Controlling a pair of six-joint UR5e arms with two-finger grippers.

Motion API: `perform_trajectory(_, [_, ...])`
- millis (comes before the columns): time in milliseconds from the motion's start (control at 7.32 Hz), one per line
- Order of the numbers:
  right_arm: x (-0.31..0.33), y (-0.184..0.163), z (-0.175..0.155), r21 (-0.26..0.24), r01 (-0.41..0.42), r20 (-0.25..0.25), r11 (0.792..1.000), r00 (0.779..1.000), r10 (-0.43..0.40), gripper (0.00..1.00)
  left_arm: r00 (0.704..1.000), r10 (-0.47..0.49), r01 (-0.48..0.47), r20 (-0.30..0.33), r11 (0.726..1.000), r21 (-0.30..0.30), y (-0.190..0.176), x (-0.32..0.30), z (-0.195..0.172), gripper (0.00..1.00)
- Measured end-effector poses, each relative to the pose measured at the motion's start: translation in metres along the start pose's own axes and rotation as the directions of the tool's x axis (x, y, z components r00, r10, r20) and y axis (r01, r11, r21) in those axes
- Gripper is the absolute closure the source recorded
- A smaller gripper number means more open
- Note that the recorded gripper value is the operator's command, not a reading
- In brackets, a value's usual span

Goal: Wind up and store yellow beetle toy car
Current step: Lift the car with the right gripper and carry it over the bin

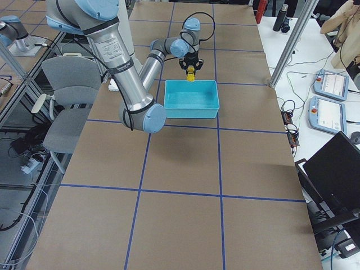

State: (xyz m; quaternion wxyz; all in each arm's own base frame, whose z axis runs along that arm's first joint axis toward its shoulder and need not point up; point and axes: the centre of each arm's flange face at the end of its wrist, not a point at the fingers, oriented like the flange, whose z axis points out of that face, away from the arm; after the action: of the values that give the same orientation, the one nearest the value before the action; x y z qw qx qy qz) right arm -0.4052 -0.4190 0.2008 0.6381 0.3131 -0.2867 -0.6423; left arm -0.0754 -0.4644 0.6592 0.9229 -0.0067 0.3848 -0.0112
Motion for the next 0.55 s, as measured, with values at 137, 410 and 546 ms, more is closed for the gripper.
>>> perform_trajectory(137, [-0.003, 0.021, 0.004, -0.018, 0.052, 0.005, 0.998, 0.999, -0.052, 1.00, 1.000, 0.000, 0.000, 0.000, 1.000, 0.001, 0.000, 0.001, 0.000, 0.00])
perform_trajectory(410, [-0.003, 0.046, 0.030, -0.071, 0.137, 0.030, 0.988, 0.990, -0.135, 1.00, 1.000, -0.001, 0.001, -0.001, 1.000, 0.000, -0.001, 0.000, 0.000, 0.00])
perform_trajectory(546, [0.002, 0.051, 0.047, -0.097, 0.169, 0.043, 0.981, 0.985, -0.166, 1.00, 1.000, -0.001, 0.001, -0.001, 1.000, 0.000, -0.001, 0.000, 0.000, 0.00])
